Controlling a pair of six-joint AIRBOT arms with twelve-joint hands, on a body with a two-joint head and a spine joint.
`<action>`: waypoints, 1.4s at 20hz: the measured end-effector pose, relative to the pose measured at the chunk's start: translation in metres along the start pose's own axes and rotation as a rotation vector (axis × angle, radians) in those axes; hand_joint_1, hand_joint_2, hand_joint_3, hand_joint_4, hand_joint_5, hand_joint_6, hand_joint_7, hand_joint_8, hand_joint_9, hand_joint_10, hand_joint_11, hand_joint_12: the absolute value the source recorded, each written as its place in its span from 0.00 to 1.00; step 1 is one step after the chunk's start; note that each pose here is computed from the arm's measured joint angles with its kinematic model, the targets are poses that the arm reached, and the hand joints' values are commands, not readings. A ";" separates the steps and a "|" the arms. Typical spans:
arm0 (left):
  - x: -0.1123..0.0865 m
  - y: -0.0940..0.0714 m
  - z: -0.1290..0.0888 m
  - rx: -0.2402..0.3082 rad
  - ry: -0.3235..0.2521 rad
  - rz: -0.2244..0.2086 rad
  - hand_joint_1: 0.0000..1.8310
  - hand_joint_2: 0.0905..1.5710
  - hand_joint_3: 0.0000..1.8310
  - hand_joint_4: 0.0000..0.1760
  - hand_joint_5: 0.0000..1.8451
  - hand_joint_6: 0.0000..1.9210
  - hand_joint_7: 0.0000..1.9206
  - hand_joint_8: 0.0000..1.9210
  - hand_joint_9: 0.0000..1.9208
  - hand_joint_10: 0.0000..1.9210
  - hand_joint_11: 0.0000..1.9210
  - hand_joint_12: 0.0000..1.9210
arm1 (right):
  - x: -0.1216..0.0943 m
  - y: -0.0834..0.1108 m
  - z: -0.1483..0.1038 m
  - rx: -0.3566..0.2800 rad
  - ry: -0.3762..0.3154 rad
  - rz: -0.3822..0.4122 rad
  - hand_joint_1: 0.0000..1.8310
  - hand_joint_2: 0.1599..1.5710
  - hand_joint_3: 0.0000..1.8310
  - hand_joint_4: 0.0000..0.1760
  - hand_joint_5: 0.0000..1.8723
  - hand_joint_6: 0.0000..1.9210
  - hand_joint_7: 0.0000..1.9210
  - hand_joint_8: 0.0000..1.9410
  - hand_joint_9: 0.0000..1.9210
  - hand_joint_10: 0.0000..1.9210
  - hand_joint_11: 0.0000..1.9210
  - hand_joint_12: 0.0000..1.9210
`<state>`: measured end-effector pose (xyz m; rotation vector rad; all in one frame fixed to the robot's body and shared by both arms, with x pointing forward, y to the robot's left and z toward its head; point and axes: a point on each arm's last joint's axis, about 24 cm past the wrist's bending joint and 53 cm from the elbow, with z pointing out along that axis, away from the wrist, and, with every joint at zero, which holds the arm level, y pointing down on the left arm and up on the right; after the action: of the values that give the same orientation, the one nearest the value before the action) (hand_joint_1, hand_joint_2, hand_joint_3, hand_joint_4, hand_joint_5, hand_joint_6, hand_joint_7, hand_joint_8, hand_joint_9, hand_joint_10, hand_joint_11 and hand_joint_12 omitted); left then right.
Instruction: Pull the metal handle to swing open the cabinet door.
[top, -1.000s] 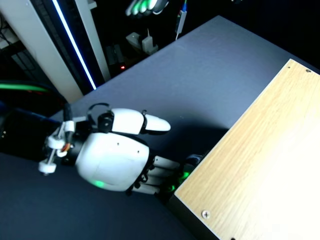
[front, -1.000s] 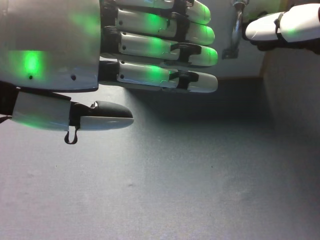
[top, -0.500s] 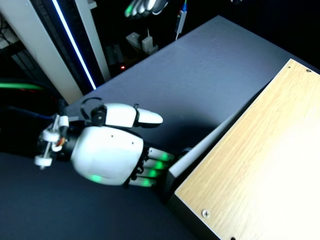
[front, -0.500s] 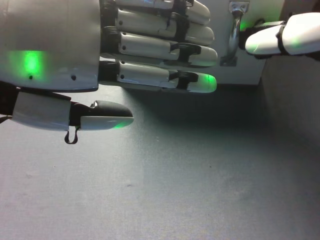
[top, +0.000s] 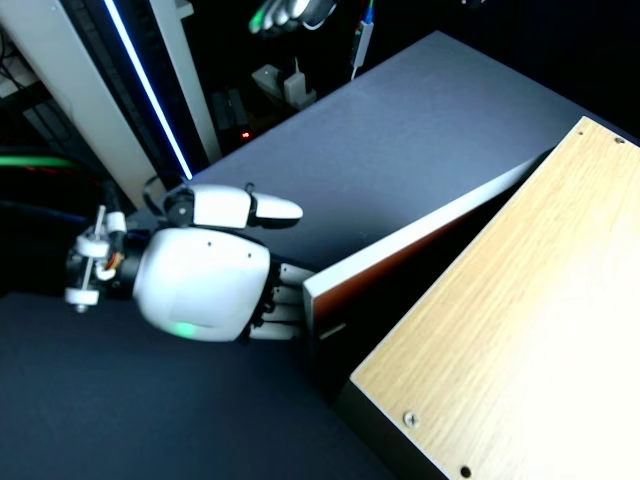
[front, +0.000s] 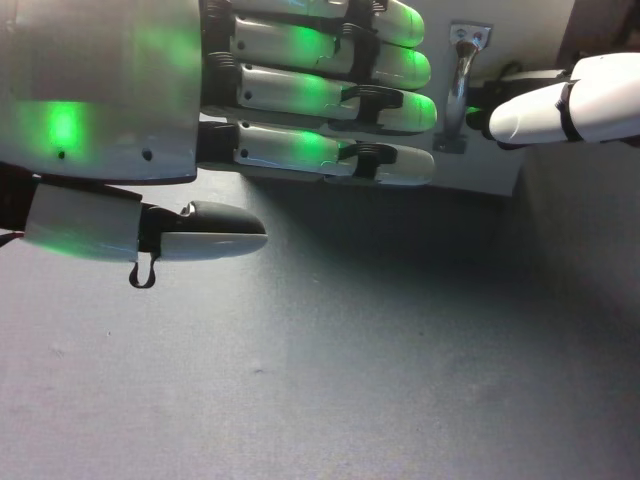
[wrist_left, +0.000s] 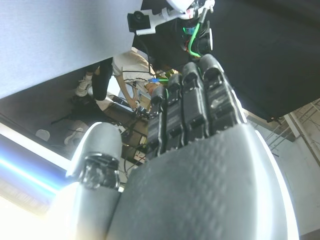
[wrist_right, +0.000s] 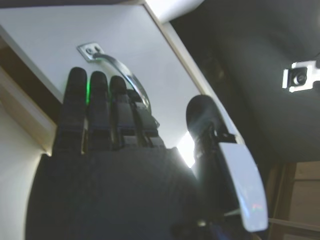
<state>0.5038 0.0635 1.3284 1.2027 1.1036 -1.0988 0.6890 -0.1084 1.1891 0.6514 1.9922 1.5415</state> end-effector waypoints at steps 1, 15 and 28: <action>0.000 0.000 0.000 0.000 0.000 0.000 0.00 0.99 0.11 0.00 0.09 0.00 0.09 0.00 0.08 0.00 0.00 0.19 | 0.001 0.000 0.000 -0.001 0.004 -0.003 0.00 0.94 0.00 0.00 0.06 0.00 0.06 0.00 0.05 0.00 0.00 0.16; 0.000 0.000 0.000 0.000 0.002 0.001 0.00 0.98 0.13 0.00 0.09 0.00 0.10 0.00 0.09 0.00 0.00 0.23 | 0.012 0.000 -0.012 -0.018 0.090 -0.085 0.00 0.94 0.00 0.00 0.06 0.00 0.06 0.00 0.05 0.00 0.00 0.17; 0.000 0.000 0.000 0.000 0.002 0.001 0.00 0.97 0.16 0.00 0.07 0.00 0.09 0.00 0.09 0.00 0.00 0.26 | 0.036 -0.001 -0.018 -0.038 0.203 -0.139 0.00 0.94 0.00 0.00 0.08 0.00 0.08 0.00 0.06 0.00 0.00 0.19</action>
<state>0.5039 0.0635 1.3279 1.2044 1.1043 -1.0968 0.6498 -0.0976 1.1874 0.3451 2.1008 1.6098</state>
